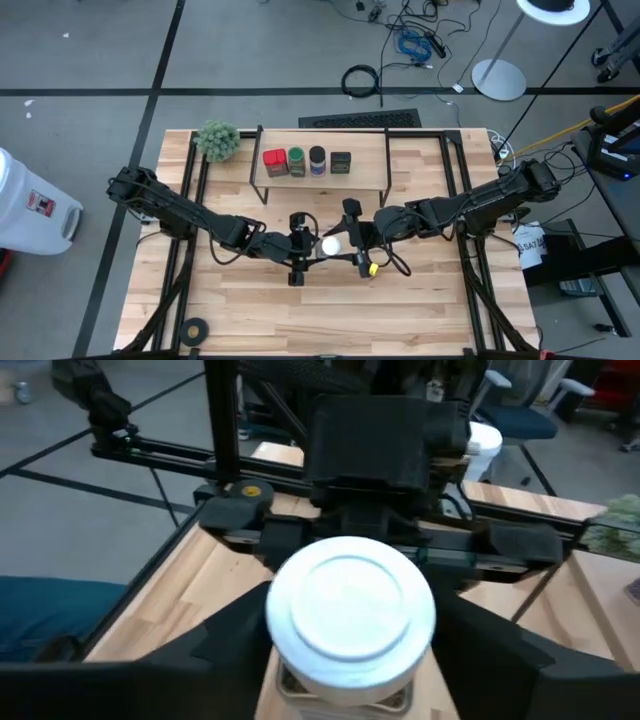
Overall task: Shelf spices
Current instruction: Put the white seasoning bottle on the shelf aligned with the other black seasoning can, then put the golden seasoning bottle on the shelf aligned with the other white seasoning bottle
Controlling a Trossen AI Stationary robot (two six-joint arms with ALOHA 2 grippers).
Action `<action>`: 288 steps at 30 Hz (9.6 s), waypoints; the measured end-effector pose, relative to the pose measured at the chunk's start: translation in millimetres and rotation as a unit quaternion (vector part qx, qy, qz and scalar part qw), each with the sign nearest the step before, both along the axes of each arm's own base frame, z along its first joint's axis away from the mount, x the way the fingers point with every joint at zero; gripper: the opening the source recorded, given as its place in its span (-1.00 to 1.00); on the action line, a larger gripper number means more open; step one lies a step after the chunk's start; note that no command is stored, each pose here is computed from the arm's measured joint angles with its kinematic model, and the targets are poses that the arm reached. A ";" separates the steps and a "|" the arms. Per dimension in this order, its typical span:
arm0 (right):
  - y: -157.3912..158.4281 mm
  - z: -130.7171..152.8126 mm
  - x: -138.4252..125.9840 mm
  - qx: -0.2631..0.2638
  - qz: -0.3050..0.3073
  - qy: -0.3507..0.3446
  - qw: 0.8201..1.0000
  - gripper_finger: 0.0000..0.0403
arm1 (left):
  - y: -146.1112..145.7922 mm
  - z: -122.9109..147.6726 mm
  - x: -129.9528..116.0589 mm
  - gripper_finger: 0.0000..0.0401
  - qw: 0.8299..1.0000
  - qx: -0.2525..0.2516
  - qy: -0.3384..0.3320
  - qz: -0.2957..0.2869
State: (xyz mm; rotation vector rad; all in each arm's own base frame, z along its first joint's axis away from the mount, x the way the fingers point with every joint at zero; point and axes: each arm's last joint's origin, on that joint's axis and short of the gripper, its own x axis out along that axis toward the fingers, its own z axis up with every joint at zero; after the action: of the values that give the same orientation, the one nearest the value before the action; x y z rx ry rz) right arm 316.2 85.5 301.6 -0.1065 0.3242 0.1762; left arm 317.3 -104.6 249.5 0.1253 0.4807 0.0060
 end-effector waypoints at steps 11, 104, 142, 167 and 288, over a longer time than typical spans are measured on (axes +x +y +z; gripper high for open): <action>-0.2 0.0 0.1 0.002 0.000 0.000 1.000 -0.06 | 0.0 -0.1 0.0 0.07 1.000 -0.002 0.000 0.001; -240.3 7.1 -83.9 0.017 -0.066 0.077 0.995 0.00 | -5.8 -7.1 -10.7 0.51 0.997 0.019 0.035 0.067; -248.6 -2.2 -76.9 0.051 -0.076 0.107 0.990 0.07 | -5.6 -7.6 -11.3 0.51 0.997 0.021 0.039 0.067; -236.4 51.7 -79.5 0.000 -0.072 0.070 0.995 0.24 | -8.2 3.3 -17.4 0.51 0.998 0.021 0.023 0.057; -35.2 -136.8 9.1 0.104 -0.018 -0.020 0.994 0.69 | -5.9 -8.6 -20.8 0.44 0.988 0.015 0.154 0.022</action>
State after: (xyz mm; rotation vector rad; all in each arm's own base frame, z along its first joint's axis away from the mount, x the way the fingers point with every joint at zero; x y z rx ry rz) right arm 325.3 50.3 164.8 0.1022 0.2655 0.1712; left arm 296.5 -110.5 240.9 0.1461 0.7934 0.0383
